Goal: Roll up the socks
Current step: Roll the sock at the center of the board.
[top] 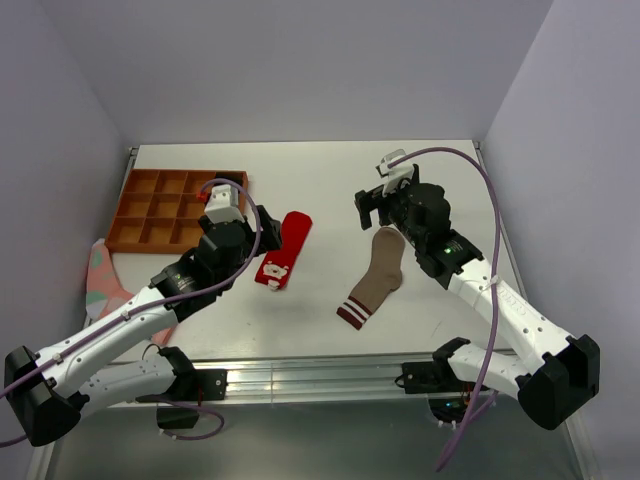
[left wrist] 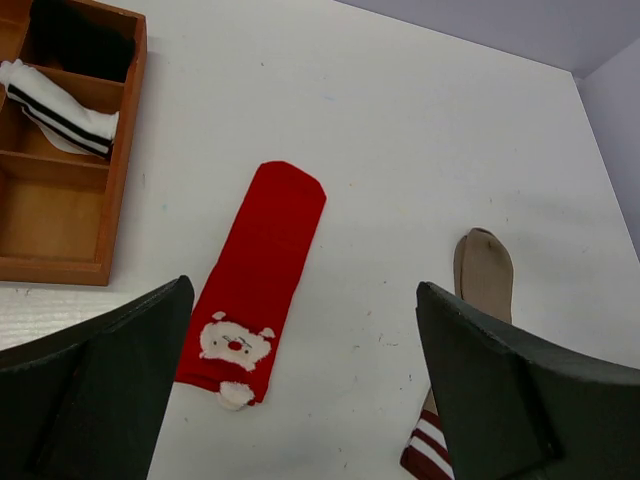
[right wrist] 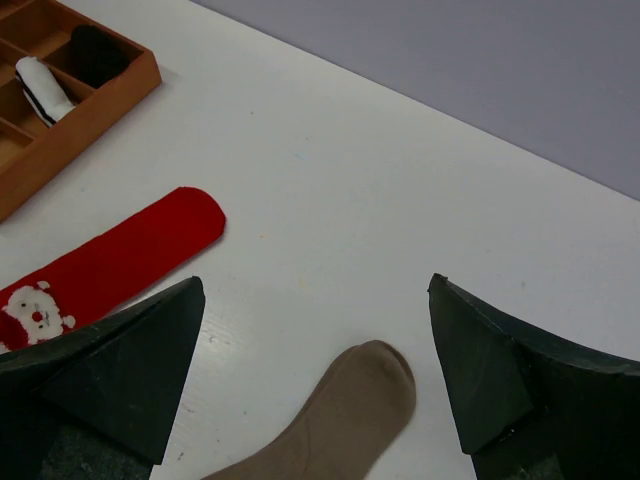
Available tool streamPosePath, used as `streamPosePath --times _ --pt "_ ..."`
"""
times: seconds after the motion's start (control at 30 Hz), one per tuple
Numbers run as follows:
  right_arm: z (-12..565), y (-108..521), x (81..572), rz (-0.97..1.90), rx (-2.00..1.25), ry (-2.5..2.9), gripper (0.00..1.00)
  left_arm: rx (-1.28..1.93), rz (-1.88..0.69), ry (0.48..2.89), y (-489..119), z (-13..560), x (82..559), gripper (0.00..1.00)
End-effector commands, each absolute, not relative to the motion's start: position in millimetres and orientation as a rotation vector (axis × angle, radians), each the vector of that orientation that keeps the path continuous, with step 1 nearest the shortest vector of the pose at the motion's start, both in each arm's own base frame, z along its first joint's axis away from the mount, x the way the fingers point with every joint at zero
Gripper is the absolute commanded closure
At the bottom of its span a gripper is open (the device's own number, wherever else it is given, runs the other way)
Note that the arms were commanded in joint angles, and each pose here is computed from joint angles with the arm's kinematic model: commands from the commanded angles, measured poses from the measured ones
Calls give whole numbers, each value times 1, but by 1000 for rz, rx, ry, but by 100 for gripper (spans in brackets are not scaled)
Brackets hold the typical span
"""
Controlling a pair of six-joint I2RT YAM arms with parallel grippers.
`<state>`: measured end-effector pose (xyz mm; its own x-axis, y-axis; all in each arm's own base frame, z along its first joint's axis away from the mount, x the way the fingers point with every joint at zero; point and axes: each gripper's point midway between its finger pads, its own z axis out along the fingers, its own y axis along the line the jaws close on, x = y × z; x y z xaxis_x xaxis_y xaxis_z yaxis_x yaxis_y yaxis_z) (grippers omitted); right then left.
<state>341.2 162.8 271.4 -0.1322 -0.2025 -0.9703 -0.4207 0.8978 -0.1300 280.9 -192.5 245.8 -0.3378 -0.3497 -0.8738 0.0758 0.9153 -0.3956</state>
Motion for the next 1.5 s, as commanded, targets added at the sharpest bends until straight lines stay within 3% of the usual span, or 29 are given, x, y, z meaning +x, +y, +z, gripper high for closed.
streamPosePath --times 0.0,0.37,0.6,0.83,1.0,1.27,1.47 --pt "295 161 340 202 -462 1650 0 -225 -471 1841 -193 256 281 1" --pt "275 167 335 207 -562 1726 1 -208 -479 1839 -195 259 280 1" --pt "209 211 314 255 -821 1941 20 -263 -419 1884 -185 244 286 7" --pt "148 274 274 316 -1096 1993 27 -437 -477 1854 -142 231 291 14" --pt "129 330 256 368 -1253 1943 30 -631 -374 1825 -85 226 298 19" --pt "103 399 254 412 -1331 1896 36 -717 -312 1746 -48 261 306 20" --pt "90 423 262 407 -1297 1912 48 -688 -307 1733 -44 280 316 19"
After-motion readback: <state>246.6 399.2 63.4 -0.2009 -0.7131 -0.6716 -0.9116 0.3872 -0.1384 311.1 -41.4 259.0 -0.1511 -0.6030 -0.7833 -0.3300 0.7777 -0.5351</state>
